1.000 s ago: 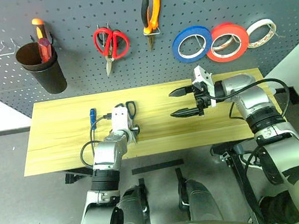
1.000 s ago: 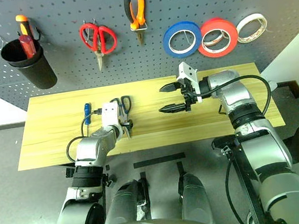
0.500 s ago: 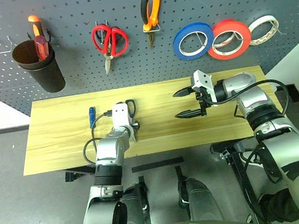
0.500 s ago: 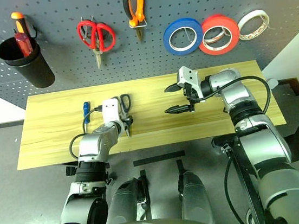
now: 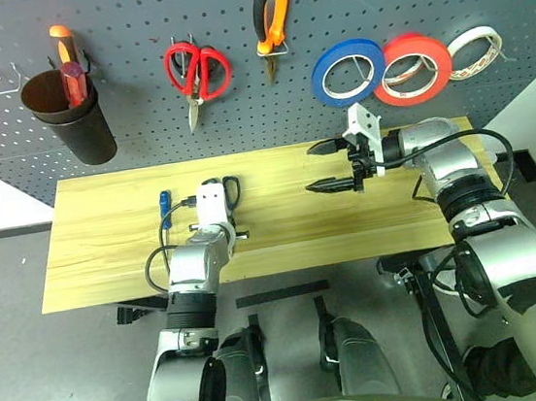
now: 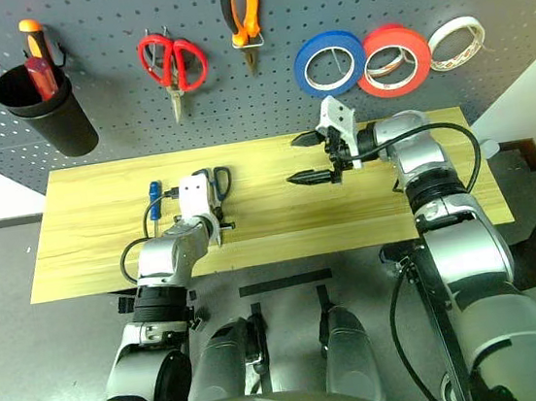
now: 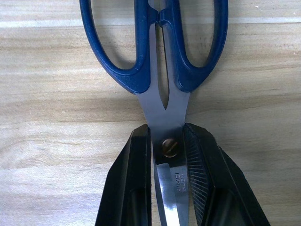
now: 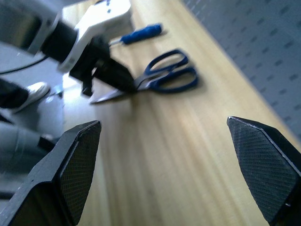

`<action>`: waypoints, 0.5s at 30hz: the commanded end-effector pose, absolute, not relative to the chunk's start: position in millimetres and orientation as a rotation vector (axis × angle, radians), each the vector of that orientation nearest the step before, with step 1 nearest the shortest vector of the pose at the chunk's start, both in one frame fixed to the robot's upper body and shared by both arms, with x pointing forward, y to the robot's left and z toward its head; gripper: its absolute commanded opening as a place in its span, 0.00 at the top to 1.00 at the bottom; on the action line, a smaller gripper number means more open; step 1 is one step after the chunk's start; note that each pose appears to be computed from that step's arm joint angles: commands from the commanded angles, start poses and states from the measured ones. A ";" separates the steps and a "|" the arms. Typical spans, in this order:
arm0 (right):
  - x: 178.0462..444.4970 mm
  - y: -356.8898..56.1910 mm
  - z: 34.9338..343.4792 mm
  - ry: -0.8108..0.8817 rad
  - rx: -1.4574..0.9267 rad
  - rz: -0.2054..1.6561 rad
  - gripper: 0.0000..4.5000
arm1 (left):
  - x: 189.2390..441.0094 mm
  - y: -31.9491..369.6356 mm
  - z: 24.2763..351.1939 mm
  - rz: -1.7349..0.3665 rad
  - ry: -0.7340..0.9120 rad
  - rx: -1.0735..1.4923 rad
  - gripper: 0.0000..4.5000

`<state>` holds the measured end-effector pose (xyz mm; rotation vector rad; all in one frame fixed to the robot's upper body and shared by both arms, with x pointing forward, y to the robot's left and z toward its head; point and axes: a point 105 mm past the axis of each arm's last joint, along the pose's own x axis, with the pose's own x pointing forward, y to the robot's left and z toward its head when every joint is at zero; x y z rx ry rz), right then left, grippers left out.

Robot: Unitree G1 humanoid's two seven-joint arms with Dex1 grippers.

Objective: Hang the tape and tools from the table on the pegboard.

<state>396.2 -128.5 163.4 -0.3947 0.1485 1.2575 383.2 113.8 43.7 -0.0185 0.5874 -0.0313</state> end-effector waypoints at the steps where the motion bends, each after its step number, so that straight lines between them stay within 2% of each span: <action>1: 397.6 -131.0 172.7 0.108 -0.351 1.240 0.00 | 374.1 116.5 42.6 -0.065 0.600 0.004 0.85; 3: 397.2 -131.2 172.1 0.106 -0.349 1.240 0.00 | 370.7 118.4 45.5 -0.080 0.590 0.002 0.85; 9: 397.4 -134.1 178.5 0.070 -0.350 1.225 0.00 | 358.1 127.6 81.7 -0.184 0.432 -0.016 0.85; 12: 396.9 -136.0 184.8 0.046 -0.351 1.222 0.00 | 343.2 129.8 104.2 -0.298 0.334 -0.100 0.85; 15: 393.0 -136.4 194.0 0.015 -0.346 1.240 0.00 | 322.9 131.8 128.5 -0.451 0.190 -0.077 0.85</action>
